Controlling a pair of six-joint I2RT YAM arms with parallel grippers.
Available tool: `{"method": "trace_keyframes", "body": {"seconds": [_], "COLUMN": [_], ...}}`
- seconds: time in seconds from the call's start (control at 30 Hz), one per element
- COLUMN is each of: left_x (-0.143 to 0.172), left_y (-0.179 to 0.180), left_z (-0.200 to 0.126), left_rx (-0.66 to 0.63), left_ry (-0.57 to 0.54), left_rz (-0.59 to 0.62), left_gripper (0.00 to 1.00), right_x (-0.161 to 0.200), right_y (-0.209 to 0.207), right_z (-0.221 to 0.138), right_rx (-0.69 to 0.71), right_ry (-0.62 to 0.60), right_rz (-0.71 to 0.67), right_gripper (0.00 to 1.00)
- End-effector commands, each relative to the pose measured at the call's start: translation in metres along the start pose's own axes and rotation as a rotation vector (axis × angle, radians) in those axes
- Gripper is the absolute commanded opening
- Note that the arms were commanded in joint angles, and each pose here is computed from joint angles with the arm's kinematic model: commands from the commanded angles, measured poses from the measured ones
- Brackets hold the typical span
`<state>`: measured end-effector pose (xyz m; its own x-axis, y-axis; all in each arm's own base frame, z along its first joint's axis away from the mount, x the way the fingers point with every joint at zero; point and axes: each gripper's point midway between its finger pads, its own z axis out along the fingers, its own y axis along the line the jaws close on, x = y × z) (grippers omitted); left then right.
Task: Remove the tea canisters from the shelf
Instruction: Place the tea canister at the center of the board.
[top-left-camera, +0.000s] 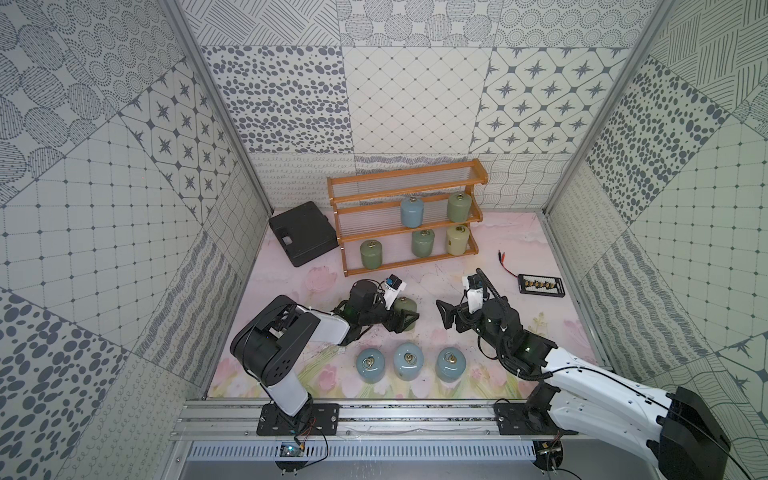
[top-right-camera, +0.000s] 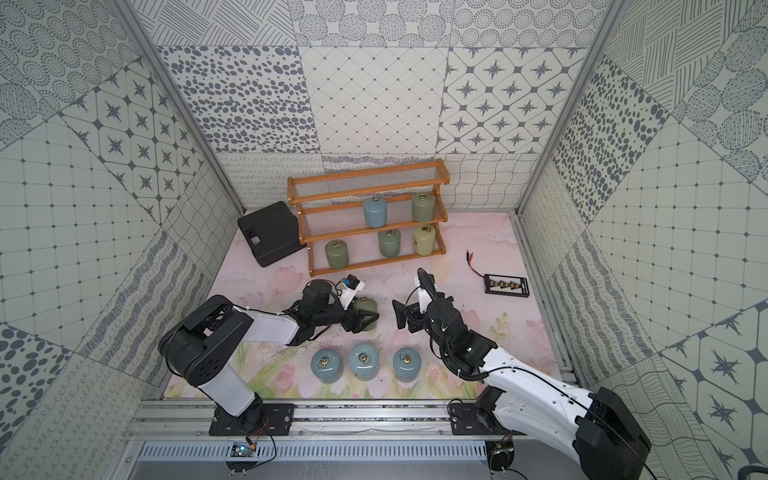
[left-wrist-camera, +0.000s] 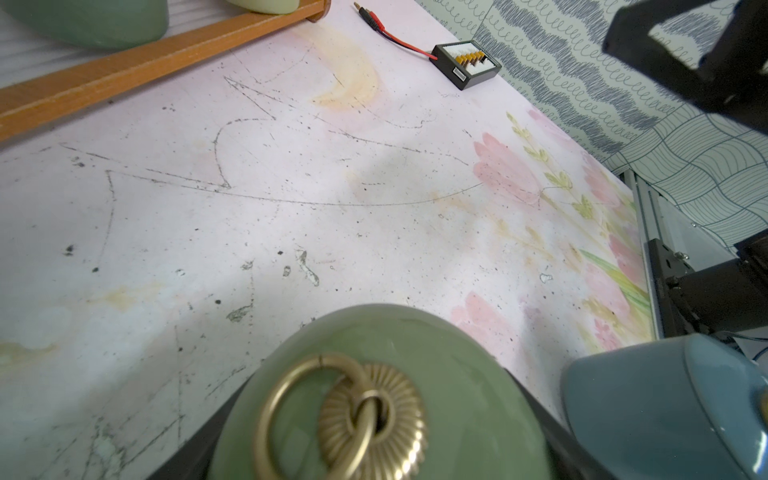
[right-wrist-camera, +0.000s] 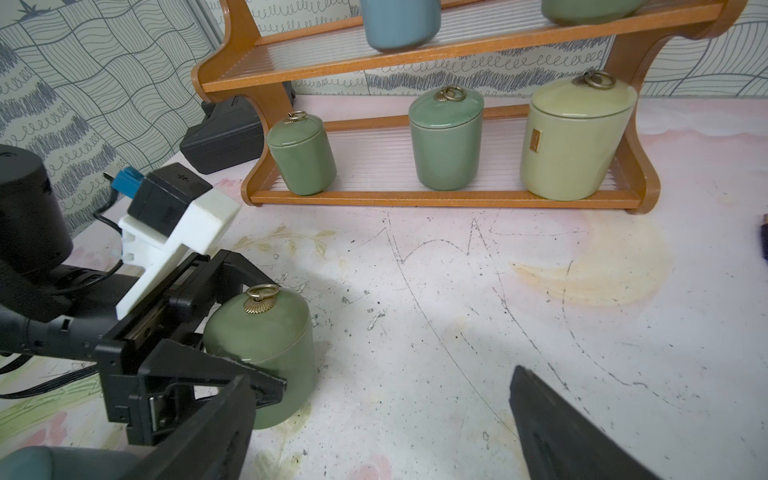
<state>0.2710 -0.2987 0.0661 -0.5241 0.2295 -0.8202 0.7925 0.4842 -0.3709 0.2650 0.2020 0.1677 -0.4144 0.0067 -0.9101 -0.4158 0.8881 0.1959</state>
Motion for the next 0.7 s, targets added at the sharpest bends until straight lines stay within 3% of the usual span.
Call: {"method": "trace_keyframes", "body": {"seconds": [0.0, 0.67], "left_x": [-0.0035, 0.0051], "left_y": [-0.0072, -0.01], "left_z": [-0.0008, -0.0029], "left_rx": [0.014, 0.004], "left_ry": [-0.017, 0.014], "left_rz": [0.046, 0.048], "left_gripper": [0.79, 0.87], "right_x": [-0.0054, -0.0007], "right_y": [-0.0001, -0.0032], "right_z": [0.0004, -0.0025], "right_rx": [-0.003, 0.004], "right_ry": [-0.03, -0.028], "right_rz": [0.027, 0.036], "right_gripper": [0.99, 0.99]}}
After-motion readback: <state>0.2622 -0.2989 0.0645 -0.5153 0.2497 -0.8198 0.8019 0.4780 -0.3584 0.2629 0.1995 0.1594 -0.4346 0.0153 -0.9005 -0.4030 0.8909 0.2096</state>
